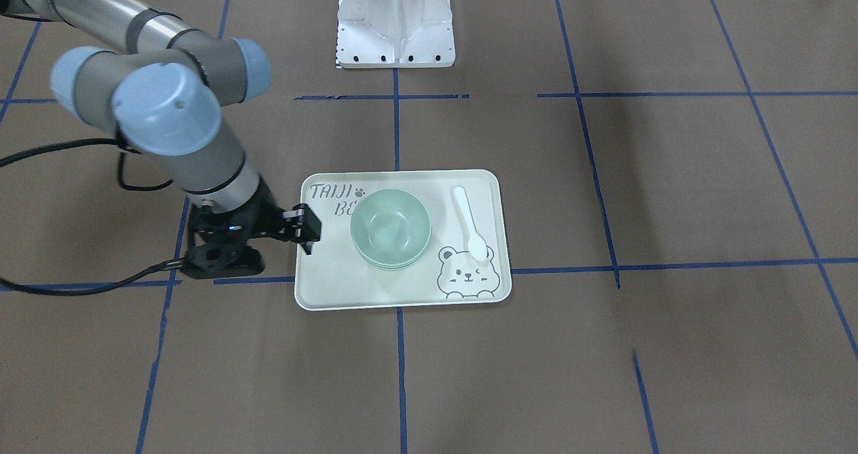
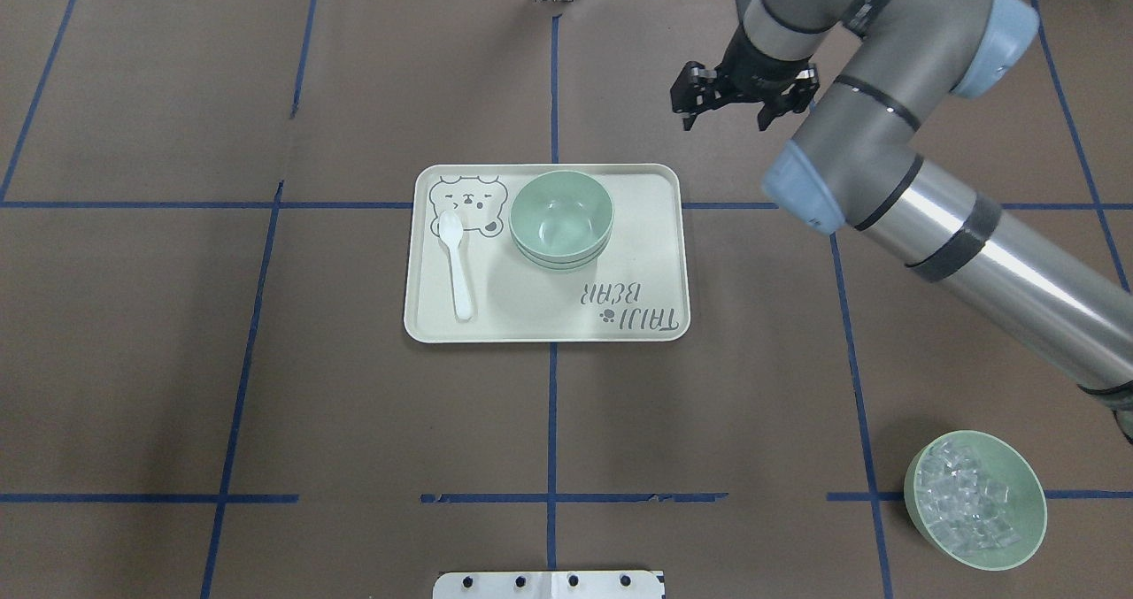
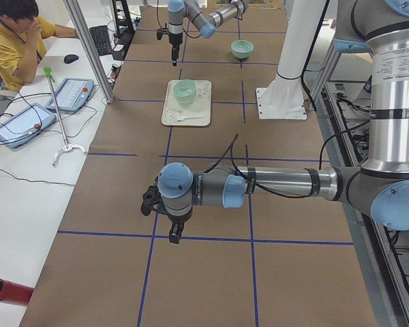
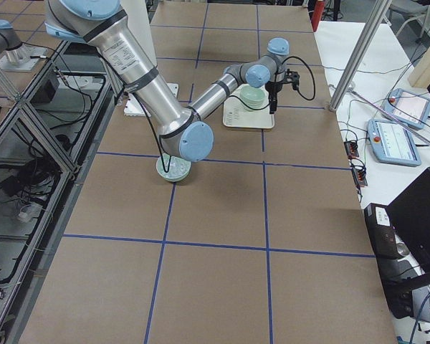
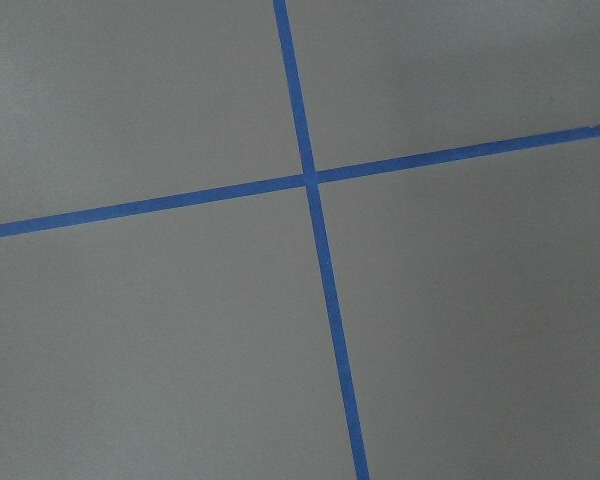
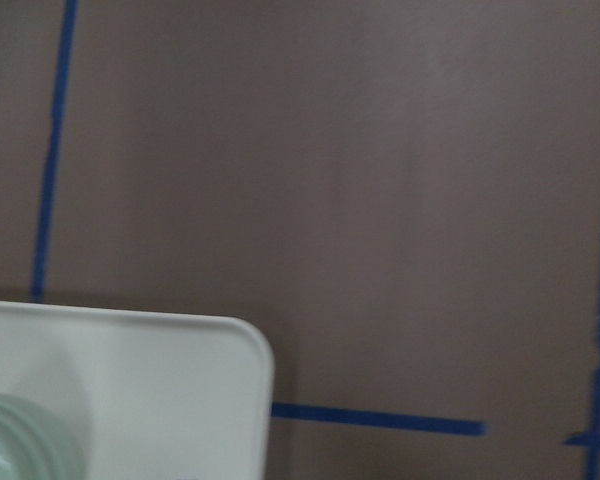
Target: Stack green bowls together
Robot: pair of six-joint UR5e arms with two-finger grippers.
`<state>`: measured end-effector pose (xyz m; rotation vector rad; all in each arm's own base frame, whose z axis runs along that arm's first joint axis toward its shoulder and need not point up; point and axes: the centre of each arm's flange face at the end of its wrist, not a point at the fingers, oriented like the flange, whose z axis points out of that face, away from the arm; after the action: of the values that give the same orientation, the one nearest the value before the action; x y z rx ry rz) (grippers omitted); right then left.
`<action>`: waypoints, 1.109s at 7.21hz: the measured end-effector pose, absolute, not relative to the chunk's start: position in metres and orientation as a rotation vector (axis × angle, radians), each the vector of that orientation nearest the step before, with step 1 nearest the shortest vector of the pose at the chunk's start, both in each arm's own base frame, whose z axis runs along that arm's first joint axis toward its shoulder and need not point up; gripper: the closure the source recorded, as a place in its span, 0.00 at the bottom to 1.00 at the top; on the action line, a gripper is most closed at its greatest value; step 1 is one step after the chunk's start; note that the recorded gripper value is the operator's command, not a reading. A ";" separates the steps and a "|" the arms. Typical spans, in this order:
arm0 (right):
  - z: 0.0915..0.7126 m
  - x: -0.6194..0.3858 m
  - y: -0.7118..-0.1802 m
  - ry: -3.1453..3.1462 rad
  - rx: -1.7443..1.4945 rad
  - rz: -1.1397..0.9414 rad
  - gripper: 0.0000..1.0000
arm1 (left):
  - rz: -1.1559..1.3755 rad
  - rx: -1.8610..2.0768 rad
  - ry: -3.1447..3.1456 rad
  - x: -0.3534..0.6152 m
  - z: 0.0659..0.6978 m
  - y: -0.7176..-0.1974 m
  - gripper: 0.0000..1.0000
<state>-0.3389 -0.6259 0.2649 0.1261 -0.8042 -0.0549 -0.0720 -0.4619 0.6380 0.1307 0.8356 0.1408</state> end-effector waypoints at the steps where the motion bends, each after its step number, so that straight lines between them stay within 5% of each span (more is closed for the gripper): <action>1: 0.304 -0.266 -0.645 -0.757 0.147 -0.149 0.00 | 0.137 0.129 0.835 -0.072 0.638 -0.462 0.00; 3: 0.407 -0.116 -0.646 -0.755 0.159 -0.266 0.00 | 0.122 0.128 0.833 -0.073 0.635 -0.462 0.00; 5: 0.523 -0.015 -0.589 -0.753 0.115 -0.271 0.00 | 0.121 0.131 0.832 -0.072 0.633 -0.463 0.00; 8: 0.622 0.035 -0.512 -0.753 0.016 -0.179 0.00 | 0.128 0.146 0.824 -0.073 0.627 -0.464 0.00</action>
<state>0.0353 -0.5116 0.6217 0.0157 -0.7525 -0.1792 -0.0731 -0.4642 0.6270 0.1456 0.8245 0.1278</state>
